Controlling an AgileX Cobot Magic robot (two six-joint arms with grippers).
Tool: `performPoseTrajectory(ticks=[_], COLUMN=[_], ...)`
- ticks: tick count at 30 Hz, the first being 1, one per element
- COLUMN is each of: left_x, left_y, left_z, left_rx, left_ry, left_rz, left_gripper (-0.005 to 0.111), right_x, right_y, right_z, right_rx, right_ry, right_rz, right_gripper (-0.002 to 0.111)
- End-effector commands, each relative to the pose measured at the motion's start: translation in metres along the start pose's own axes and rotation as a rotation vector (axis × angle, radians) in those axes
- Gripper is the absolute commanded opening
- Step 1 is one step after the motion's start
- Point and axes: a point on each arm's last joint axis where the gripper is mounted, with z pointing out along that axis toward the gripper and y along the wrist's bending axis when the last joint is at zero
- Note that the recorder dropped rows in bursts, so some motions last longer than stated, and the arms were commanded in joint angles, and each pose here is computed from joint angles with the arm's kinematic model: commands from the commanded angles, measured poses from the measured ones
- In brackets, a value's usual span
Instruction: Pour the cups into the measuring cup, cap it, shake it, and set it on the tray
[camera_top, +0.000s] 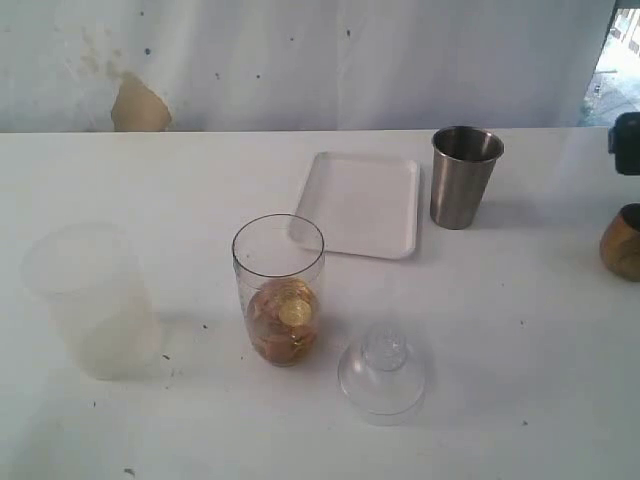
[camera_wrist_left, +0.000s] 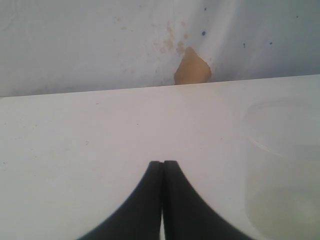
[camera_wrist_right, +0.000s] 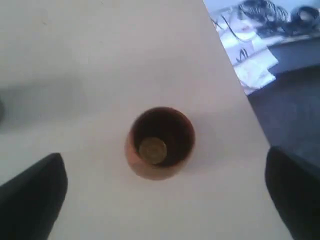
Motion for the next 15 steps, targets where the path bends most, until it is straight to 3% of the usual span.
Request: performPoseTrajectory(ticks=[1,10,15], left_x=[0.000,0.000,0.000], left_y=[0.000,0.000,0.000], left_z=[0.000,0.000,0.000], left_rx=[0.003,0.003,0.003], left_ry=[-0.001,-0.001,-0.001], left_rz=[-0.011,-0.011,-0.011], left_gripper=[0.000,0.000,0.000], right_x=[0.020,0.045,0.065], right_y=[-0.031,-0.019,-0.019], right_z=[0.011,0.037,0.063], right_rx=[0.070,-0.115,-0.116], right_ry=[0.104,0.091,0.130], right_rz=[0.103,0.062,0.033], right_gripper=[0.105,0.105,0.105])
